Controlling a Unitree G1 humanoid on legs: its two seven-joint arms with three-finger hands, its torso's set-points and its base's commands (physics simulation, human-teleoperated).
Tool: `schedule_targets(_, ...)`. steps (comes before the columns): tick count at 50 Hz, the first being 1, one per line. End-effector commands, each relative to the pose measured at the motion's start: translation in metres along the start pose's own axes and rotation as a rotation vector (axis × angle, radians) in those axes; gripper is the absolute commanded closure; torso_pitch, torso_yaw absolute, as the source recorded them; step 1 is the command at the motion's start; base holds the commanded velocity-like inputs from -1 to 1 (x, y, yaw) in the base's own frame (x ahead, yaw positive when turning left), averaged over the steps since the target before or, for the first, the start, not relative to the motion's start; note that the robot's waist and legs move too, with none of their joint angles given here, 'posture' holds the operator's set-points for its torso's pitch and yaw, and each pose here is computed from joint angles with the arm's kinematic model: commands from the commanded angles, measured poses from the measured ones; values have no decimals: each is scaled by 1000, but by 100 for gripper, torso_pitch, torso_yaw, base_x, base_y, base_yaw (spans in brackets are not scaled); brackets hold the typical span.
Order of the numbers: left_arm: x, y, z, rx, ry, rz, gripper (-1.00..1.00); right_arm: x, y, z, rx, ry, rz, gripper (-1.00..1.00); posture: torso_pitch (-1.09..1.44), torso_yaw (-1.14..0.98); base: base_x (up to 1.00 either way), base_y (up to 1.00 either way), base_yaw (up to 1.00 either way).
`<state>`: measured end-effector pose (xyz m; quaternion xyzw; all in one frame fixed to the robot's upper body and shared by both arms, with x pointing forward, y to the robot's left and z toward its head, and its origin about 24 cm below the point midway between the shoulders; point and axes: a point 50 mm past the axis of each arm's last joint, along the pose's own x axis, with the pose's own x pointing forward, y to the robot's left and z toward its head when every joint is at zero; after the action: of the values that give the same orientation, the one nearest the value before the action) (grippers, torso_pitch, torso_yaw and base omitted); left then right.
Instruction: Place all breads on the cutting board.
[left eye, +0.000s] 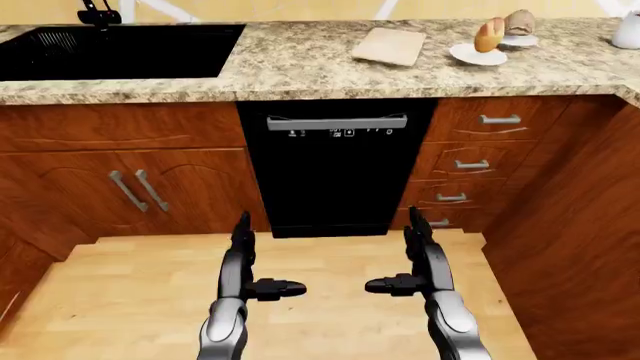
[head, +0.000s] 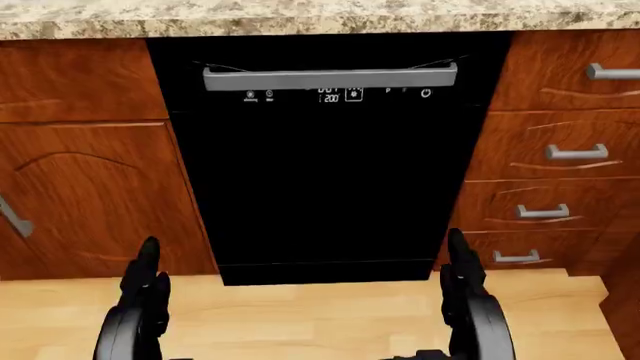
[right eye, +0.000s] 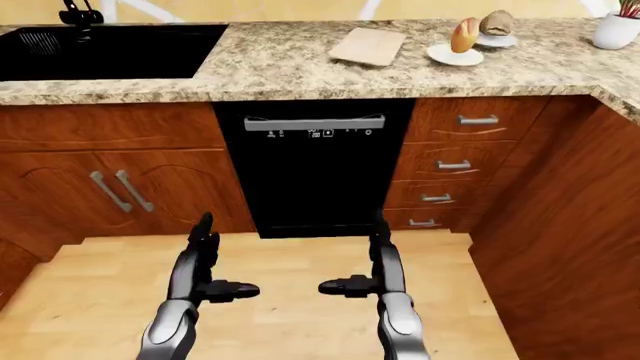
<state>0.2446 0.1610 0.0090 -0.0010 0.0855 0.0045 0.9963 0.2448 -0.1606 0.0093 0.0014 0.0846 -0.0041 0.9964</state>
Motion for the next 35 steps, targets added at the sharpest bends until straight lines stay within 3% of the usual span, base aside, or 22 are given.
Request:
schedule_targets(1, -2, -3, 40, 14, -177, -18, -100, 0, 3, 36, -10, -176, 4, -100, 0, 0, 0, 0, 0)
schedule_targets(7, -3, -1, 48, 22, -192, -1, -100, 2, -1, 34, -15, -179, -7, -100, 0, 0, 0, 0, 0)
schedule_targets(11, -4, 1, 58, 33, -207, 10, -100, 5, -5, 48, -22, -195, -18, -100, 0, 0, 0, 0, 0)
schedule_targets(21, -15, 5, 133, 89, -298, 21, -100, 4, -1, 120, -28, -289, -14, -100, 0, 0, 0, 0, 0)
schedule_targets(35, -13, 4, 136, 89, -308, 14, -100, 3, 3, 122, -33, -302, 6, -100, 0, 0, 0, -56, 0)
